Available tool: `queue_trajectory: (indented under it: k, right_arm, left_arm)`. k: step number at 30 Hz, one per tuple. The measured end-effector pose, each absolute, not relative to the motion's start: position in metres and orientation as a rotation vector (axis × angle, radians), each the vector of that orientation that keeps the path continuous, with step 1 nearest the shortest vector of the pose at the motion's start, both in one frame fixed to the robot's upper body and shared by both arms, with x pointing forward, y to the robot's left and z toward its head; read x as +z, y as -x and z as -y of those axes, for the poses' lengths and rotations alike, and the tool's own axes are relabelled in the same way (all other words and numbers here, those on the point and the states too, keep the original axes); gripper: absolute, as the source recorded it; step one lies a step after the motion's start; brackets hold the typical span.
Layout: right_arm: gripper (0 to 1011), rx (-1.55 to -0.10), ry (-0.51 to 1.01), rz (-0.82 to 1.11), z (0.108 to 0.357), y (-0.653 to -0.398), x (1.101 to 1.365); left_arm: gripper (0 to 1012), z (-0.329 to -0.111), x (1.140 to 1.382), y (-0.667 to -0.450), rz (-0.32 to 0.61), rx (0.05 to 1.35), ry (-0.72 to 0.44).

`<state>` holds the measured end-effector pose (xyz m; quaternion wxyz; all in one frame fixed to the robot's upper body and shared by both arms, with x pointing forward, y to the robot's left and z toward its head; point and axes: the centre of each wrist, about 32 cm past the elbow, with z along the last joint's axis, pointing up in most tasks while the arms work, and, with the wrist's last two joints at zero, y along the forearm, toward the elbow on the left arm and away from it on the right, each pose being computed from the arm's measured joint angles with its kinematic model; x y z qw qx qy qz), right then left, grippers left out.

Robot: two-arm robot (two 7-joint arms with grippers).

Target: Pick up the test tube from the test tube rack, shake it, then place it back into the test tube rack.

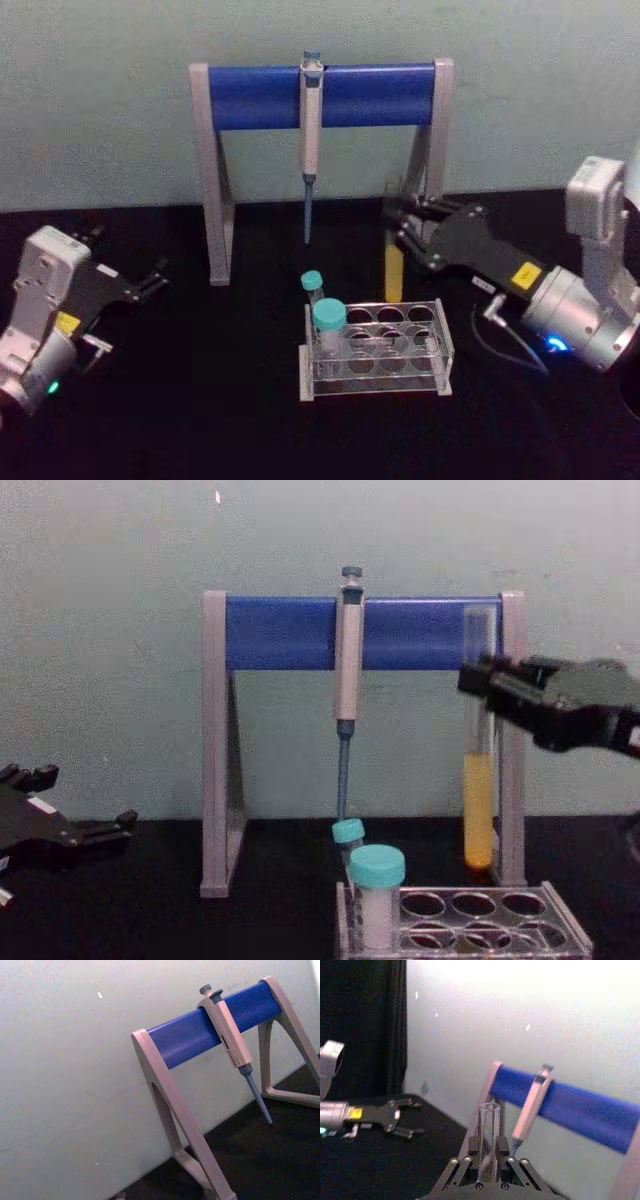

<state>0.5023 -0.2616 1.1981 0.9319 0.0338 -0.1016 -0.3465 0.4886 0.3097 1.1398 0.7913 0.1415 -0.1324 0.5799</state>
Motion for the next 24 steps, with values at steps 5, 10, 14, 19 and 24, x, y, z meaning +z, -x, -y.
queue_trajectory:
  k: [5, 10, 14, 19, 24]
  right_arm:
    - [229, -0.754, -0.113, 0.240, 0.2639, -0.4996, 1.1992]
    - [229, -0.797, -0.136, 0.243, 0.2660, -0.5003, 1.1974]
    - [229, -0.821, -0.146, 0.239, 0.2670, -0.5011, 1.1955]
    - [229, -0.838, -0.149, 0.238, 0.2670, -0.5017, 1.1947]
    - [229, -0.843, -0.148, 0.229, 0.2664, -0.5019, 1.1944]
  left_arm:
    - [1001, -0.3097, 1.1398, -0.4886, 0.285, 1.248, -0.304]
    - [1001, -0.3097, 1.1398, -0.4886, 0.285, 1.248, -0.305]
    - [1001, -0.3097, 1.1398, -0.4886, 0.285, 1.248, -0.304]
    - [1001, -0.3097, 1.1398, -0.4886, 0.285, 1.248, -0.305]
    - [1001, -0.3097, 1.1398, -0.4886, 0.285, 1.248, -0.305]
